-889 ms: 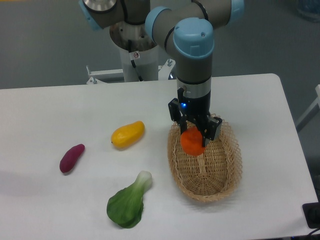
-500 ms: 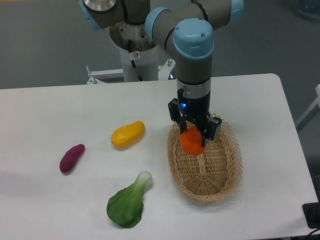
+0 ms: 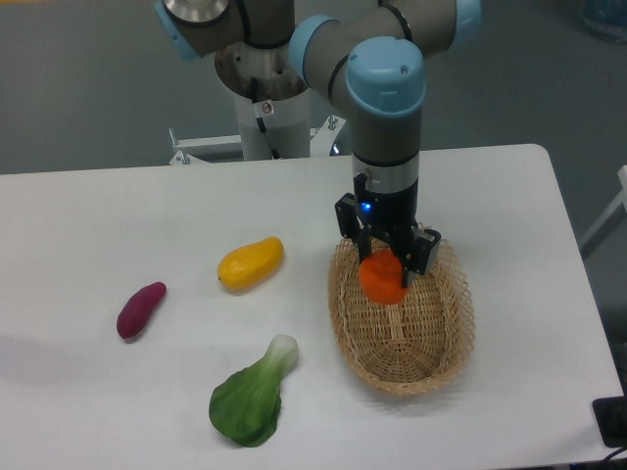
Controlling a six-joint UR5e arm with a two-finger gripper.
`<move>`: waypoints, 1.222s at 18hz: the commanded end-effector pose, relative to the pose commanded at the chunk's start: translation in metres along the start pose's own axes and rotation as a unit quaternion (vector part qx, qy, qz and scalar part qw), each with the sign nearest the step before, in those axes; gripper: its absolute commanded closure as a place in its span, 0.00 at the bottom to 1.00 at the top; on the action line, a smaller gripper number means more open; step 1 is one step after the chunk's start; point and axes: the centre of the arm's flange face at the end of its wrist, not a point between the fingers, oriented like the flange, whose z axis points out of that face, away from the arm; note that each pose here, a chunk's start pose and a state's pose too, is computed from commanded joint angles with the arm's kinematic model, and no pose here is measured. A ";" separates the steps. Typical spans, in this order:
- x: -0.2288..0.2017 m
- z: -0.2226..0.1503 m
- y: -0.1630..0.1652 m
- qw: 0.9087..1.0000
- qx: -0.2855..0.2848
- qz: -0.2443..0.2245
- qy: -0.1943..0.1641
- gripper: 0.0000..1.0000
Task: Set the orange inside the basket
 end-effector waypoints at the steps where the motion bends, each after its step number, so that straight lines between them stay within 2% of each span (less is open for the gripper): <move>1: -0.007 0.023 0.008 1.000 0.001 -0.006 -0.010 0.41; 5: -0.006 0.067 0.015 1.000 0.001 -0.006 -0.018 0.42; 11: 0.019 0.114 0.026 0.999 -0.017 -0.017 0.031 0.41; 17: 0.033 0.127 0.032 0.998 -0.025 -0.018 0.050 0.39; 22: 0.032 0.127 0.032 0.998 -0.024 -0.018 0.048 0.08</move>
